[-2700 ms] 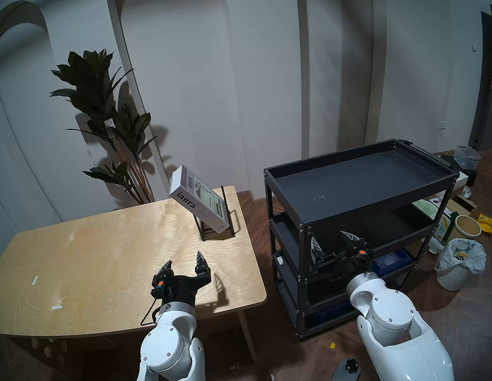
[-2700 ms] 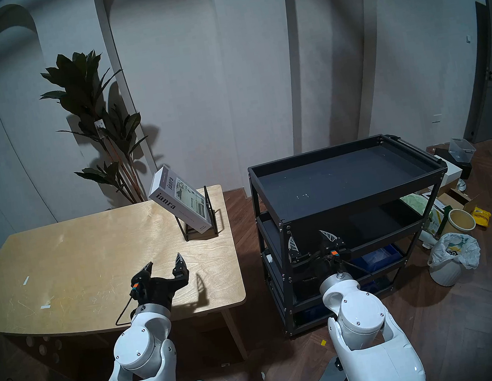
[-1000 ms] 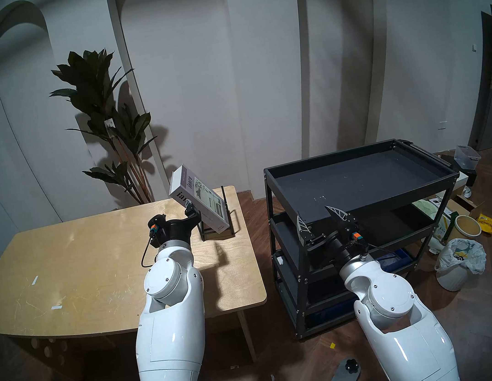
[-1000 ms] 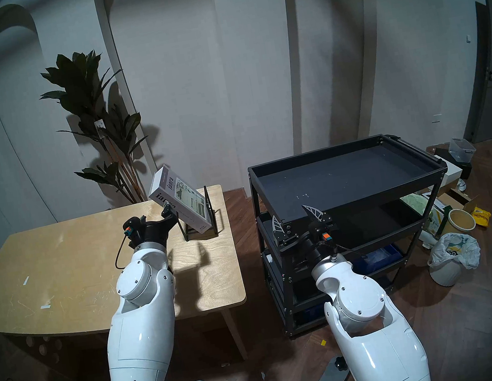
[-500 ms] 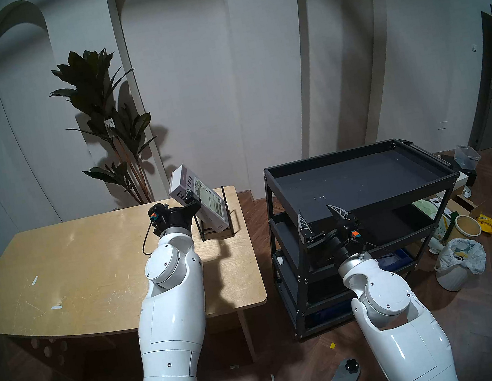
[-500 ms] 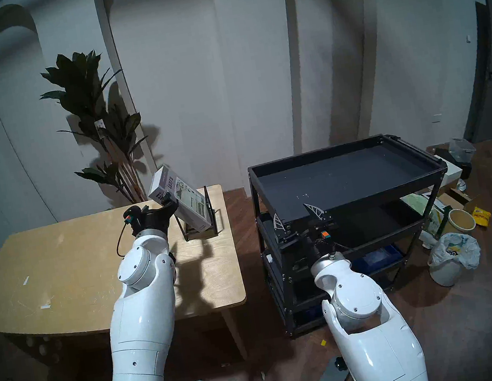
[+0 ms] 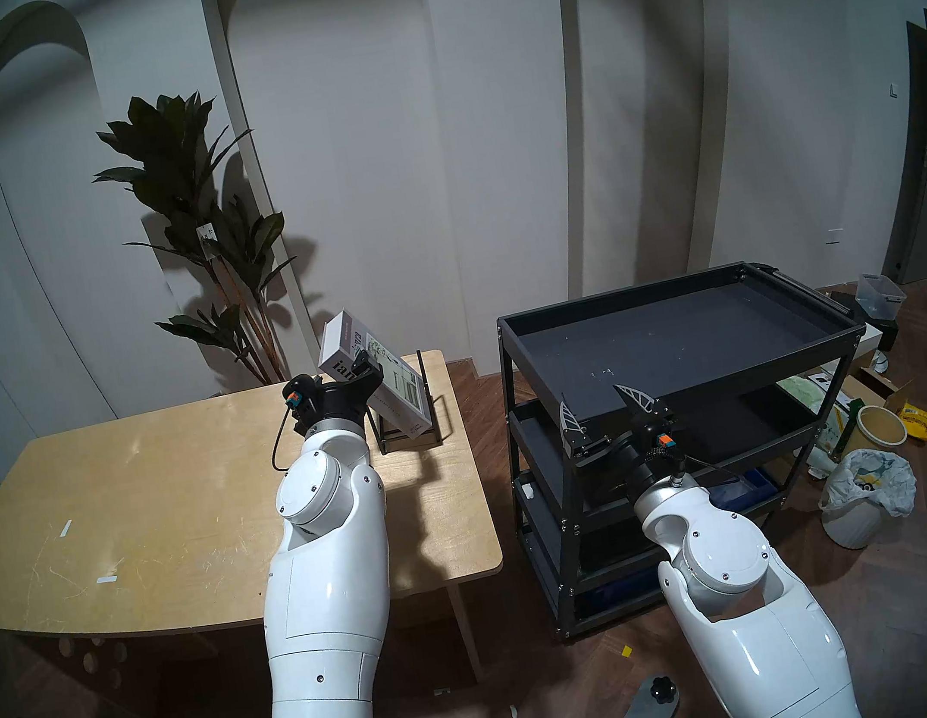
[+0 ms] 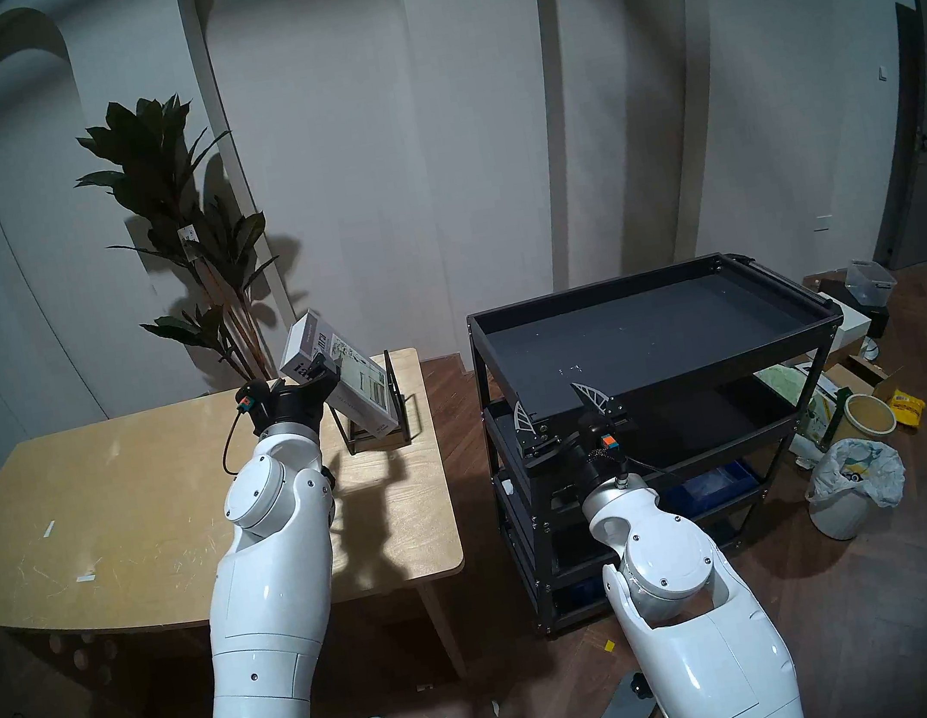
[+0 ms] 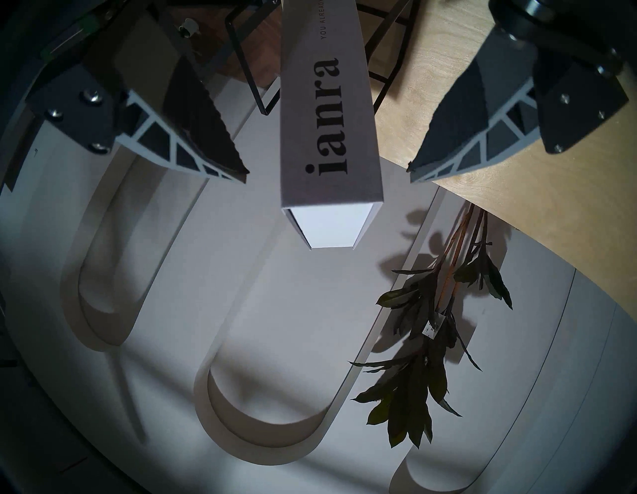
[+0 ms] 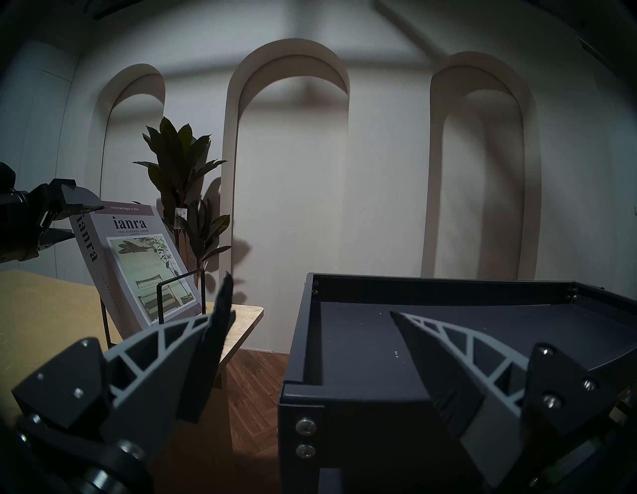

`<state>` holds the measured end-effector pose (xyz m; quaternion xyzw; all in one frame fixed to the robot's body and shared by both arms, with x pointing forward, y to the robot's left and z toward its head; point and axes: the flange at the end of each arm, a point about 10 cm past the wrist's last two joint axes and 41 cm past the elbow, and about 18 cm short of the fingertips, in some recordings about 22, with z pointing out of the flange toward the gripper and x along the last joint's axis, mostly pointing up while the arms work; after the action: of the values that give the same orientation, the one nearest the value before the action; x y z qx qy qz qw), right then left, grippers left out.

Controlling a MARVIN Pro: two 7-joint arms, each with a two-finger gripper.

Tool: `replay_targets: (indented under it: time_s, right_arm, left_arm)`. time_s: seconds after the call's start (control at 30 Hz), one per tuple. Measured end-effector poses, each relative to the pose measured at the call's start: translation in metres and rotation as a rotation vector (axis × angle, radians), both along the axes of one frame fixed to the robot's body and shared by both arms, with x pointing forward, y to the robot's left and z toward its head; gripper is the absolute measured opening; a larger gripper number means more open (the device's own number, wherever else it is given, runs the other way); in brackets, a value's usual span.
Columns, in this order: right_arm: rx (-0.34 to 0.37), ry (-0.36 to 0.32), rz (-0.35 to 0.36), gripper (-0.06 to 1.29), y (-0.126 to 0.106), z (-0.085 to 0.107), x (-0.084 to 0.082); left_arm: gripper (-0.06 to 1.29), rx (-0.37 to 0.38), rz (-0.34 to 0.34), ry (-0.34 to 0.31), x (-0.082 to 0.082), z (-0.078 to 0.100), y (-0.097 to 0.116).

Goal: Transfer books between table and cart

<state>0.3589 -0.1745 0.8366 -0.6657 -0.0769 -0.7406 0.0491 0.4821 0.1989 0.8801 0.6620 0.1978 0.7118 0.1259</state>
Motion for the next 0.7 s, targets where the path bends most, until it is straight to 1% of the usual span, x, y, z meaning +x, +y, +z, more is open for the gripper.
replay_targets:
  time_s: [0.2,0.53,0.7]
  right_arm:
    - [0.003,0.000,0.000,1.23,0.000,0.000,0.000]
    - [0.006,0.003,-0.006,1.23,-0.002,-0.001,0.001]
    - [0.006,0.003,-0.011,1.23,-0.004,-0.001,0.001]
  left_arm:
    - [1.26,0.007,0.013,0.016,0.007,-0.004,0.001]
    - [1.26,0.016,0.026,-0.004,0.021,0.006,0.001]
    - [1.26,0.022,0.025,0.015,0.029,-0.001,-0.001]
